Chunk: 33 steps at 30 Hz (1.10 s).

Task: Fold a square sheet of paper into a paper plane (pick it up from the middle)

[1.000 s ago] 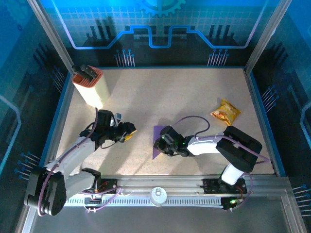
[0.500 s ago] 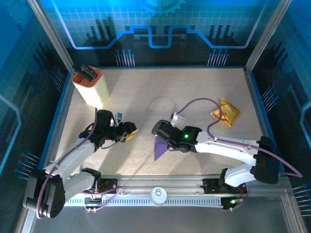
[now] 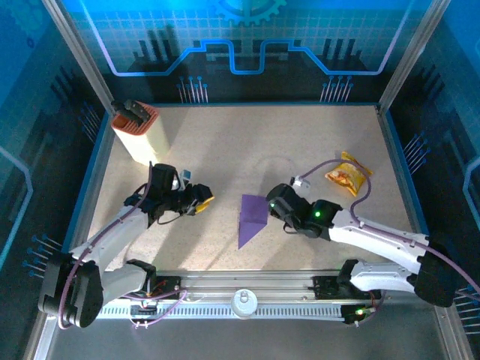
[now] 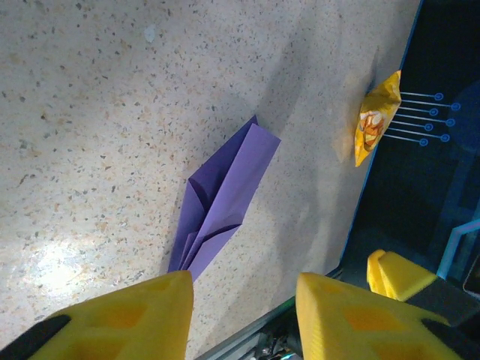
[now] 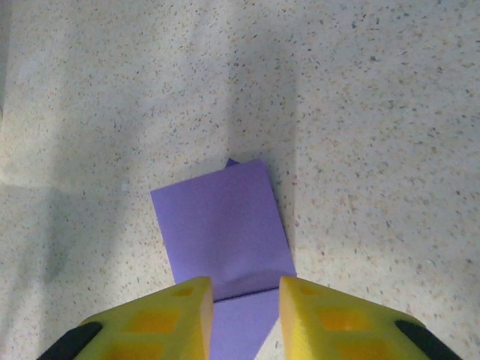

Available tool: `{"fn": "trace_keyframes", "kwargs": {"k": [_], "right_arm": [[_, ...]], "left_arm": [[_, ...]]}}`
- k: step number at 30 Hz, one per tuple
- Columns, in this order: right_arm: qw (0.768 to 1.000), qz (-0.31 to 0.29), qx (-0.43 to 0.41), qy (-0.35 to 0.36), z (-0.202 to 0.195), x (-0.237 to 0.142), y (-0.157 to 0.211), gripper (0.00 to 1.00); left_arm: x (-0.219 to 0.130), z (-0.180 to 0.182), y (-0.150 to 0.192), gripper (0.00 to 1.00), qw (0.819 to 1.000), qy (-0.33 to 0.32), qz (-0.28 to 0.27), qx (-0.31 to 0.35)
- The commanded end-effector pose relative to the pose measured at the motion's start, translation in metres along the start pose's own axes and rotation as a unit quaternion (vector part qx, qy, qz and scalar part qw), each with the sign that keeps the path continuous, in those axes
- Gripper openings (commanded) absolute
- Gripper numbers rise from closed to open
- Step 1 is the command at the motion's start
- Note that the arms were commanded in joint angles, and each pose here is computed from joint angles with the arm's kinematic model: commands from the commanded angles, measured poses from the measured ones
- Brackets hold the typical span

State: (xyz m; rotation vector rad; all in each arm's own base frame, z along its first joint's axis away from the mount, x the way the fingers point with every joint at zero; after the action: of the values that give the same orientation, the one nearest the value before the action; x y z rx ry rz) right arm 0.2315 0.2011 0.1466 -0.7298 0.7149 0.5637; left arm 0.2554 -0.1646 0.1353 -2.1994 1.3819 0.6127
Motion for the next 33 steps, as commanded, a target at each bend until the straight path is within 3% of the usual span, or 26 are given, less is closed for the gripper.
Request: {"fn": "trace_keyframes", "kwargs": {"k": [1,6,10,15,23,33], "right_arm": [[0.992,0.094,-0.067,-0.051,0.018,0.016,0.017,0.23],[0.982,0.149,-0.073,-0.094,0.011,0.034,0.026,0.38],[0.970,0.196,-0.051,-0.132,-0.004,0.042,0.036,0.38],[0.964,0.229,-0.052,-0.126,-0.019,0.045,0.044,0.38],[0.972,0.210,-0.022,-0.107,-0.033,0.049,0.041,0.37],[0.965,0.239,0.017,-0.110,-0.033,0.063,0.047,0.39]], "left_arm": [[0.005,-0.005,0.005,0.36,1.000,0.020,0.011,0.000],[0.019,-0.012,0.015,0.30,0.999,0.021,0.036,0.015],[0.041,-0.023,0.026,0.25,0.997,0.022,0.064,0.042],[0.077,-0.031,0.035,0.20,0.992,0.005,0.103,0.070],[0.126,-0.027,0.031,0.12,0.988,-0.003,0.142,0.066],[0.157,0.012,0.029,0.06,0.982,-0.052,0.169,0.059]]}}
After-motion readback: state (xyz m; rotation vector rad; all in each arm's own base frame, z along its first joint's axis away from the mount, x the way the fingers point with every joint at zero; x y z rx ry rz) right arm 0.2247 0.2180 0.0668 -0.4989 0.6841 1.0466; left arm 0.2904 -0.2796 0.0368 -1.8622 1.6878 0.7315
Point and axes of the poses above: each hand's point on the last joint's axis, 136 mm out from that joint toward the fingers, its own x axis out along the fingers, its own z axis along the line the jaws close on, y = z × x, the point moved 1 cm from there along -x, back along the fingers, and after that the axes turned 10 degrees about x, right-handed, at the moved point
